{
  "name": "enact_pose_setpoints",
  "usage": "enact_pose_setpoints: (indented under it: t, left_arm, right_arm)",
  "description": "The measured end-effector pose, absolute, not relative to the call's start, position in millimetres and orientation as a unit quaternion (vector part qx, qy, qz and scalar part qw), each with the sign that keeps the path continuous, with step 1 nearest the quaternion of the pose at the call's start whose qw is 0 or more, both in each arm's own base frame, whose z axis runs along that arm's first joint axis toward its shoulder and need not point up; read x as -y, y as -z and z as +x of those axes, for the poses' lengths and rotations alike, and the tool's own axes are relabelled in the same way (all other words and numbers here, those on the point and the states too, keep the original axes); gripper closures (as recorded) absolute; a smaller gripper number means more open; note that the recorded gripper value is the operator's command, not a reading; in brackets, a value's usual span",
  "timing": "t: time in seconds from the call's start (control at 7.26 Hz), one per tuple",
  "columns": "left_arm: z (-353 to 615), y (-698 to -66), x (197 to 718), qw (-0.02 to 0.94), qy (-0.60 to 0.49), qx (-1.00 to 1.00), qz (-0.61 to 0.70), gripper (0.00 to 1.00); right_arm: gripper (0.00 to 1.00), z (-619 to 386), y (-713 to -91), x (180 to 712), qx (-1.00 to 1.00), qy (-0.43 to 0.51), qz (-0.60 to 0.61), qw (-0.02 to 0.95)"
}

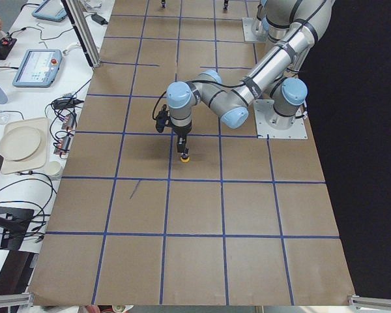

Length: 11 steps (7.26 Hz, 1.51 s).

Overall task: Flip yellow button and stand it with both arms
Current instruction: 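Close the left gripper on the yellow button's black base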

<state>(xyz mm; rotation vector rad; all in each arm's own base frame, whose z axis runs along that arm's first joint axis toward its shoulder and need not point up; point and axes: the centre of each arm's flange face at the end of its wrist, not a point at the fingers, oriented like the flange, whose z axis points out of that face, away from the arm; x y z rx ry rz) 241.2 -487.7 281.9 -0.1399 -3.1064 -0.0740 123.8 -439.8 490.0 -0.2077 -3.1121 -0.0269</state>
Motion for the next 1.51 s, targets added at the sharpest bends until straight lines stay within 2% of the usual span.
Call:
enact_pose_setpoints:
  t: [0.69,1.1,1.38,1.51]
  left_arm:
    - [238.6,-225.8,481.4,0.02,0.026,0.998,-0.052,0.02]
    - [240.3,-219.0,482.9,0.01,0.017,0.998,-0.058,0.02]
    - [241.1,-220.4,483.3,0.009,0.017,0.998,-0.06,0.09]
    - [240.8,-221.3,483.4,0.008,0.017,0.998,-0.061,0.15]
  right_arm:
    - [0.0,124.0,-490.6,439.1,0.998,0.008,-0.068,0.01]
    - [0.0,124.2,-491.0,439.1,0.998,0.008,-0.068,0.011]
    - [0.0,123.9,-491.2,439.1,0.998,0.008,-0.068,0.012]
    - [0.0,123.7,-491.2,439.2,0.998,0.007,-0.068,0.012]
